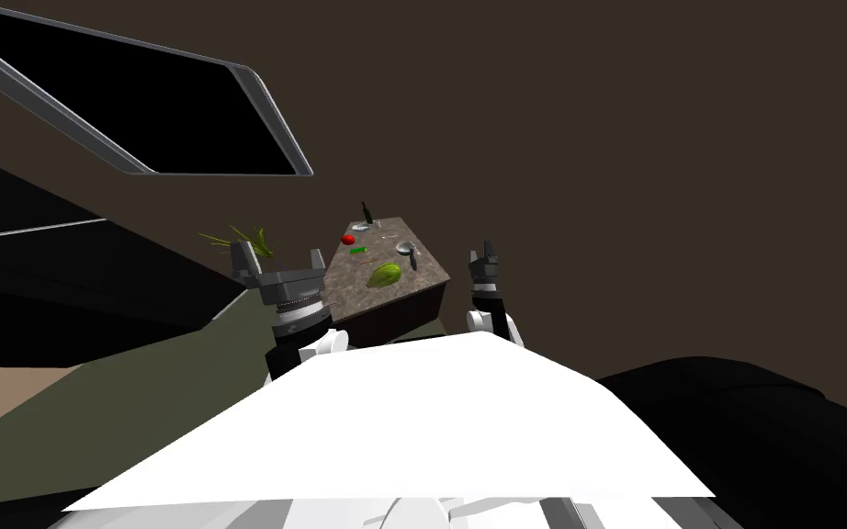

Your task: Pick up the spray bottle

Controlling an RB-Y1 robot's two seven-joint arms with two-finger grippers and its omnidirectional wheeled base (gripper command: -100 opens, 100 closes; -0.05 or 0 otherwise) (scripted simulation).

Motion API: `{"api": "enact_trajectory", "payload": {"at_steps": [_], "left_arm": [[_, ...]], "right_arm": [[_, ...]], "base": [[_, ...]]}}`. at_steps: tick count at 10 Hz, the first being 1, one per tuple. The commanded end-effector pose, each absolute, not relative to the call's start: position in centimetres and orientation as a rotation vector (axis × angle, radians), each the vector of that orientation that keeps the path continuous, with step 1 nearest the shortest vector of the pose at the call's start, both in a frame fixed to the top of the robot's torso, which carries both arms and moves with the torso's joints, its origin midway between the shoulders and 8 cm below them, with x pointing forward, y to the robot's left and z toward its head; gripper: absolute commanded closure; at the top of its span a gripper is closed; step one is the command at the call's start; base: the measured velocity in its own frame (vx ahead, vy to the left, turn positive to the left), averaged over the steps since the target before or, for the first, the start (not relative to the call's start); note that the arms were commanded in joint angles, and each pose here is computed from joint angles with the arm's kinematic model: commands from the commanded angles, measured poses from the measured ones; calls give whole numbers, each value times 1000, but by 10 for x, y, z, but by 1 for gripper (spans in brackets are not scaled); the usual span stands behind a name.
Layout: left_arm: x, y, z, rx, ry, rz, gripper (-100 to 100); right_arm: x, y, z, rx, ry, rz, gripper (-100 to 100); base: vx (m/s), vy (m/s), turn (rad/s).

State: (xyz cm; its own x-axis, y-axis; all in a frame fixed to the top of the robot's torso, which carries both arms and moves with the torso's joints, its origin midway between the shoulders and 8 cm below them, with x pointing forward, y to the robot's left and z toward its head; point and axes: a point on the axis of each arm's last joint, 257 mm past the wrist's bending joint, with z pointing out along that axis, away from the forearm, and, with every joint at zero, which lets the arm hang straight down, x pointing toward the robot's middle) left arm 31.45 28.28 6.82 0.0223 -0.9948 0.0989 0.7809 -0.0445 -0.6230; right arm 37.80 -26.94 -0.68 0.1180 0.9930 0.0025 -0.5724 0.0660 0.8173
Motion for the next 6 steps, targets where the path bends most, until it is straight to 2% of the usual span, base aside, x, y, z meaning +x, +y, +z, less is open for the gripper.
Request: {"api": "enact_trajectory", "payload": {"at_steps": [1, 6], "left_arm": [[314, 283, 68, -610, 448, -1516, 0], [314, 283, 68, -610, 448, -1516, 0]], "right_arm": [[380, -266, -11, 765, 728, 1336, -100], [388, -255, -32, 742, 878, 1348, -100]], "base": [[1, 7, 57], [4, 19, 91]]}}
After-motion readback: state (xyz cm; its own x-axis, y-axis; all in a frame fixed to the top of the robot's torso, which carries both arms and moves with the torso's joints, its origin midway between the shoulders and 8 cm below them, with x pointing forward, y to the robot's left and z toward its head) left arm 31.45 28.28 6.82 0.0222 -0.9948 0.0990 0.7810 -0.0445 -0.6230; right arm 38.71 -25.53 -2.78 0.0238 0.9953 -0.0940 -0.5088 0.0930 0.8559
